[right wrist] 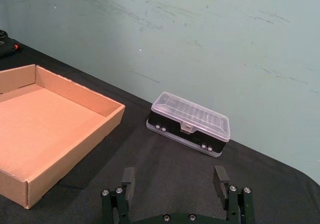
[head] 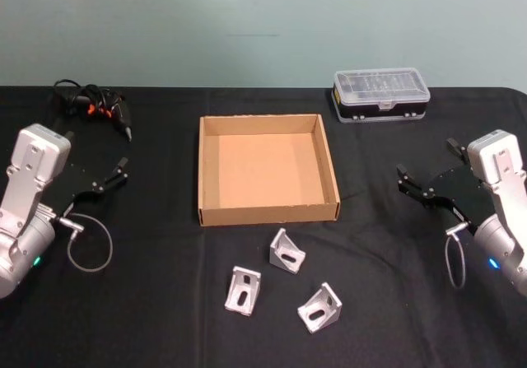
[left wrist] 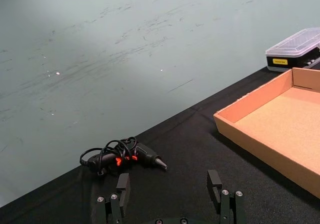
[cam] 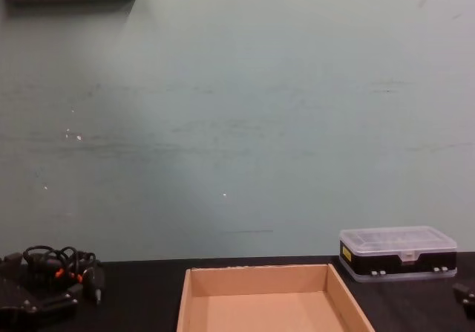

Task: Use one hand to pick up the angle iron from the table and place it into the box.

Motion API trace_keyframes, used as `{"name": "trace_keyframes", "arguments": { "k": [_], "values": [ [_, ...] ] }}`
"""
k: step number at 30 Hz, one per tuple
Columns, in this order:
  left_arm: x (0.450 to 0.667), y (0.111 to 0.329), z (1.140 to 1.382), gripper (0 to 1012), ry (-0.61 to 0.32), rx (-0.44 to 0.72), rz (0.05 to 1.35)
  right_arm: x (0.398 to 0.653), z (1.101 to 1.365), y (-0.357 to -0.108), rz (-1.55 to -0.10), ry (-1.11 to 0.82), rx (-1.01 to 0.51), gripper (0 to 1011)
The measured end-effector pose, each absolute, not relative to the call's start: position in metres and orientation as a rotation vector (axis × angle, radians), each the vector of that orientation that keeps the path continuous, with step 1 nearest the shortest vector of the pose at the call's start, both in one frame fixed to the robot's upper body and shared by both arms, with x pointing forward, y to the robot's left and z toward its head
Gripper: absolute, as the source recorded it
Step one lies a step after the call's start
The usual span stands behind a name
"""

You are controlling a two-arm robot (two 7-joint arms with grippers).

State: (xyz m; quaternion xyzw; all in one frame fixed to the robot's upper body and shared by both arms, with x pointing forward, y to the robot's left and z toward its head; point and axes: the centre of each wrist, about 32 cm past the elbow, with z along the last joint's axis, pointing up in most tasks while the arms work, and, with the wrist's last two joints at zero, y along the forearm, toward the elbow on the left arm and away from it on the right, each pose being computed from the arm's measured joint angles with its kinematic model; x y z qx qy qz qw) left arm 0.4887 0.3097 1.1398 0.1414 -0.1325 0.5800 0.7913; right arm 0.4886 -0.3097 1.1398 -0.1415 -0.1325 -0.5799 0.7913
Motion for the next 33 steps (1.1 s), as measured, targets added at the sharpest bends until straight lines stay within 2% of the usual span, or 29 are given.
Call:
{"name": "trace_keyframes", "arguments": {
  "k": [26,33],
  "values": [
    [0.4886,0.3097,1.1398,1011,-0.285,0.304,1.248,0.4885,1.1399,-0.3102,-1.25,-0.285,-0.304,1003],
    [0.4886,0.3097,1.1398,1011,-0.285,0.304,1.248,0.4807,1.1486,-0.3123,-1.23,-0.278,-0.278,1003]
  ]
}}
